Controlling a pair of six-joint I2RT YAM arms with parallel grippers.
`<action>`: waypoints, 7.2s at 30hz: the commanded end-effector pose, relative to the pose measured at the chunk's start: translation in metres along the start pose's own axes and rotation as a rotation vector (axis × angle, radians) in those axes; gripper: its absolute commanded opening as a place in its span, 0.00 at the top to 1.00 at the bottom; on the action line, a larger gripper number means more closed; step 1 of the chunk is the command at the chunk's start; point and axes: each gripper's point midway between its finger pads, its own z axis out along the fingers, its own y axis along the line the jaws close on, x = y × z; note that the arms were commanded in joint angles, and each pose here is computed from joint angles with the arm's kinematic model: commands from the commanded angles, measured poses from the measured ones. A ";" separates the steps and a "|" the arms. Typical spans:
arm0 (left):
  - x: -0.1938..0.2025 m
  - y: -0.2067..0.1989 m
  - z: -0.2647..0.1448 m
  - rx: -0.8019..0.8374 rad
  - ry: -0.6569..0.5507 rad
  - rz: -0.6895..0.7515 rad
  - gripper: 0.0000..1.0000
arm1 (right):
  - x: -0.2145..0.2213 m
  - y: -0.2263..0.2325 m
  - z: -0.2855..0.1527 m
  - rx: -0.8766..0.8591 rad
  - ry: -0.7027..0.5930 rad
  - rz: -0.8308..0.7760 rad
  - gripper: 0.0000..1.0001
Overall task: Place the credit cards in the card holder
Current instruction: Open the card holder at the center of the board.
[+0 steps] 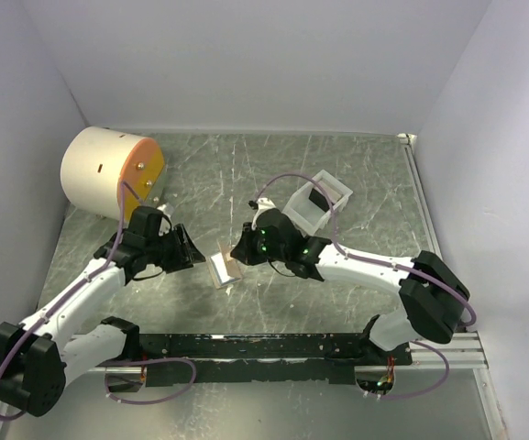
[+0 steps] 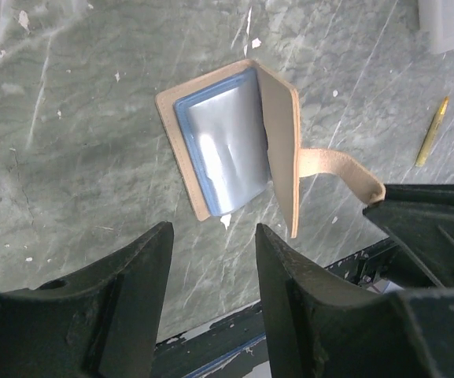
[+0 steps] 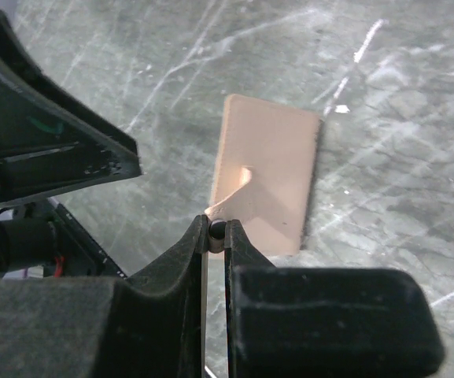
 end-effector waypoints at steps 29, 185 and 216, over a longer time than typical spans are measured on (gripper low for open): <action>0.021 -0.022 0.039 0.230 0.134 -0.061 0.55 | 0.021 -0.114 -0.016 0.313 0.007 0.020 0.70; -0.009 -0.005 0.061 0.147 0.127 -0.118 0.76 | 0.051 -0.018 0.047 -0.016 0.032 0.113 0.65; 0.017 -0.074 0.109 0.282 0.253 -0.049 0.75 | -0.016 -0.042 -0.030 0.195 -0.114 -0.086 0.39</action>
